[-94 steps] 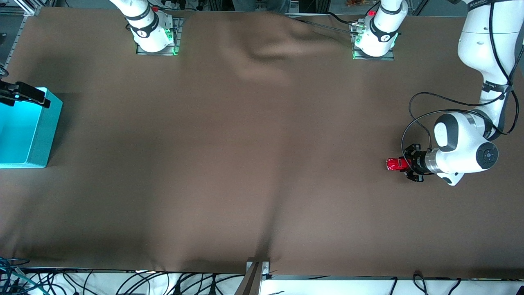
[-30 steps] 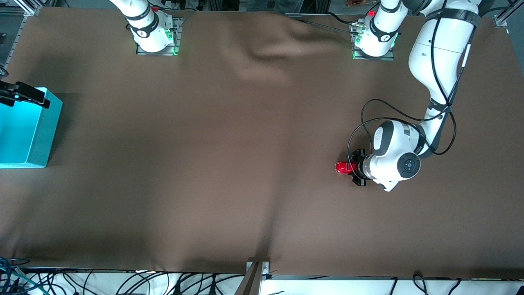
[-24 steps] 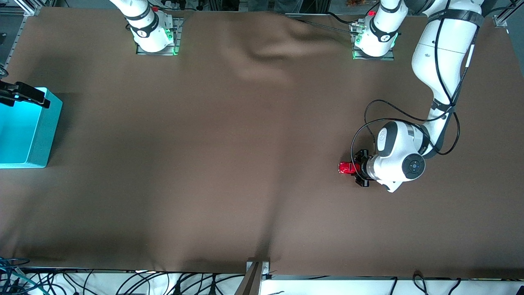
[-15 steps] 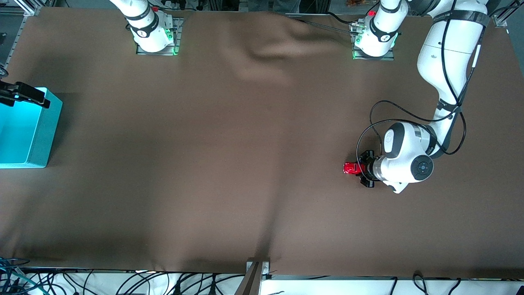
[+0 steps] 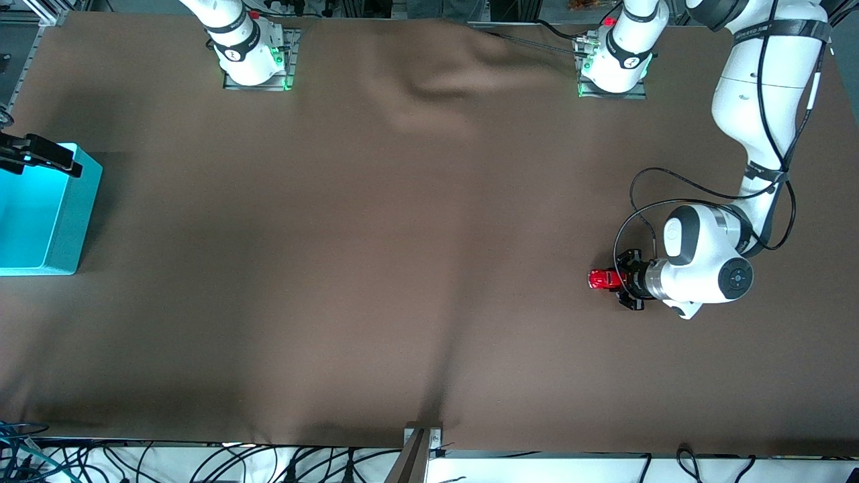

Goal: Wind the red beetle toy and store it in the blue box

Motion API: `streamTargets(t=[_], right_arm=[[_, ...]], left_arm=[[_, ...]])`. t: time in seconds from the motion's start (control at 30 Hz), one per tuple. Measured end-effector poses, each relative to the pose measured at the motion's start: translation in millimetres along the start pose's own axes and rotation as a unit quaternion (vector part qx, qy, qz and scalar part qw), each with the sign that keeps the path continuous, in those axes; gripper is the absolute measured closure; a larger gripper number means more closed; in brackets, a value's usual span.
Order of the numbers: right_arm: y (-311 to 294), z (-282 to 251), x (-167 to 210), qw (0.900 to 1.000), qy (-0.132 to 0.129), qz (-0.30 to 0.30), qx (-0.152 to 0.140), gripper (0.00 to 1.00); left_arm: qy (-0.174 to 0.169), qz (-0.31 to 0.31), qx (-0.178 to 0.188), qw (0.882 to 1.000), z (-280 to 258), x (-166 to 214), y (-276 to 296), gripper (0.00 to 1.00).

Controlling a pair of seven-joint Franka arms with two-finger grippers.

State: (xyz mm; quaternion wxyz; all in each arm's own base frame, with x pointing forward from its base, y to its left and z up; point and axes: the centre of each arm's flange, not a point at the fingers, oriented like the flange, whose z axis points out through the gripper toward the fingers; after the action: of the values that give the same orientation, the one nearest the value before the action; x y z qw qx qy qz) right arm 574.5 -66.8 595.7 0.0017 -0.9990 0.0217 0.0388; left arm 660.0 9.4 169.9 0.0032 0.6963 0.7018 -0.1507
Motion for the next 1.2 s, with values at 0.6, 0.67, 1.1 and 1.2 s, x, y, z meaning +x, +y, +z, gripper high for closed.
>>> streamTargets(t=[0.6,0.67,1.1,1.2], right_arm=[[0,0,0,1.0,0.0,0.0,0.0,0.0],[0,0,0,1.0,0.0,0.0,0.0,0.0],[0,0,0,1.0,0.0,0.0,0.0,0.0],[0,0,0,1.0,0.0,0.0,0.0,0.0]], left_arm=[[-0.002,-0.006,-0.004,1.0,-4,18,-1,0.49],[-0.003,-0.007,-0.004,1.0,-5,20,-1,0.49],[-0.004,-0.002,-0.007,1.0,-8,34,-1,0.49],[-0.004,-0.002,-0.007,1.0,-8,34,-1,0.49]])
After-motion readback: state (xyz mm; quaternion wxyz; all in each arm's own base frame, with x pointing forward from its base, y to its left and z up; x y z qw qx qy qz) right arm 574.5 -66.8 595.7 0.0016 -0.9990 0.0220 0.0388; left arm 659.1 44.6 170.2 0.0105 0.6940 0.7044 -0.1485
